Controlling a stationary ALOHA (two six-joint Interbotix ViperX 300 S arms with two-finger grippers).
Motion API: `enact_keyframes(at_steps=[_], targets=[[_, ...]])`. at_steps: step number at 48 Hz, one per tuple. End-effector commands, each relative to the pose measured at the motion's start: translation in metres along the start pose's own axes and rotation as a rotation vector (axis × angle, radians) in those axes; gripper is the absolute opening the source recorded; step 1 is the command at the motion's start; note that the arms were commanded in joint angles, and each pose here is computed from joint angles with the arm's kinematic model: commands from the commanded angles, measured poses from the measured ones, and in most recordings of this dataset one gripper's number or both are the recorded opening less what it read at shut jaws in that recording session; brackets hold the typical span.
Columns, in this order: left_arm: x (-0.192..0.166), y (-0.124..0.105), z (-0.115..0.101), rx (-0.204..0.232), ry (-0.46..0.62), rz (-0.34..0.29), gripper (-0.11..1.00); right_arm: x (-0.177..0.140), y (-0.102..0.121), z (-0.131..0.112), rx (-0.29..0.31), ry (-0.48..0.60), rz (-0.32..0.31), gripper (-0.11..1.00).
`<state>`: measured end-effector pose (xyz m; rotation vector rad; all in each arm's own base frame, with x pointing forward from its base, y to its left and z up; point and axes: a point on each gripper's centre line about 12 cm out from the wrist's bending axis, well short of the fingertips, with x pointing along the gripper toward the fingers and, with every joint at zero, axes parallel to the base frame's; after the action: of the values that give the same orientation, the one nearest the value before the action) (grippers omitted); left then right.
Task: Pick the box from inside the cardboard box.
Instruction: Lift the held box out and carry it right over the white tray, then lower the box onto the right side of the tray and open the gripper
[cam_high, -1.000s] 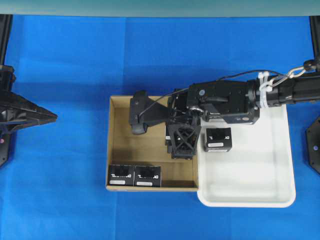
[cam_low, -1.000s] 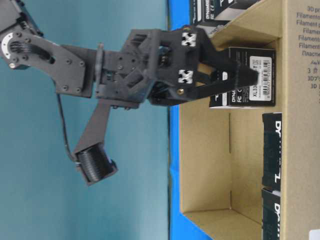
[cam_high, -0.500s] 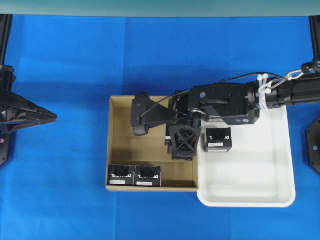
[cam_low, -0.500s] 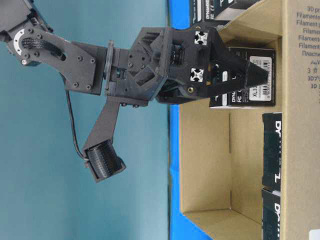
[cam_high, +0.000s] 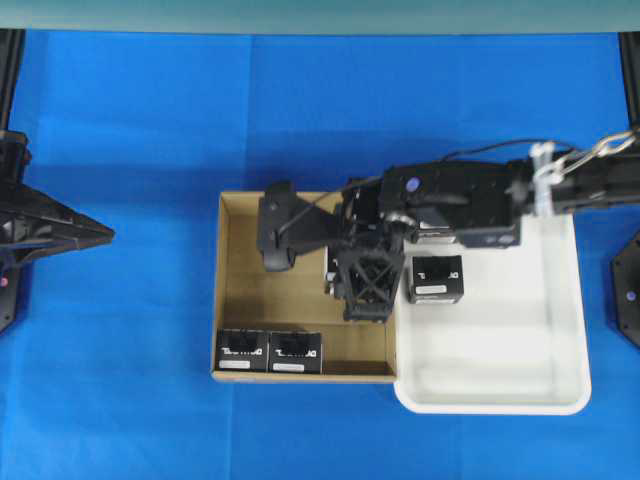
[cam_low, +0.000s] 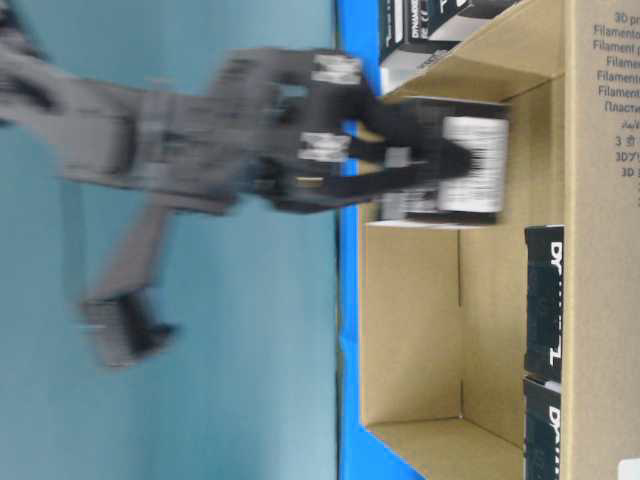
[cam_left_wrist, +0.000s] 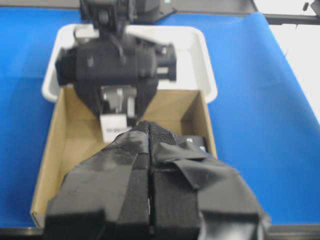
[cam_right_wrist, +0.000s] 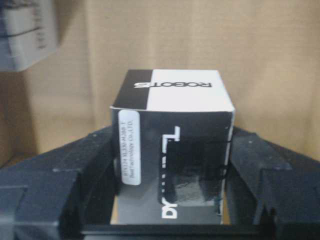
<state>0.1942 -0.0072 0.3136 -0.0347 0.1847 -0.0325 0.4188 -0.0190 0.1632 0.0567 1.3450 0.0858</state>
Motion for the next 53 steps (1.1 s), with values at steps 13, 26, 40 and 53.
enact_keyframes(at_steps=[13,26,40,53], targets=[[-0.002,-0.001,0.013,0.002,-0.035,-0.002,-0.07,-0.099,-0.004,-0.005,0.022,-0.049,0.004,0.6],[-0.003,-0.001,0.015,0.002,-0.043,-0.003,-0.07,-0.144,-0.002,-0.034,0.027,-0.077,-0.001,0.61],[-0.004,-0.001,0.016,0.003,-0.049,-0.004,-0.07,-0.16,0.001,-0.078,0.043,-0.065,-0.003,0.6],[-0.004,-0.001,0.018,0.002,-0.049,-0.004,-0.07,-0.146,0.005,-0.117,0.052,-0.069,-0.01,0.61]])
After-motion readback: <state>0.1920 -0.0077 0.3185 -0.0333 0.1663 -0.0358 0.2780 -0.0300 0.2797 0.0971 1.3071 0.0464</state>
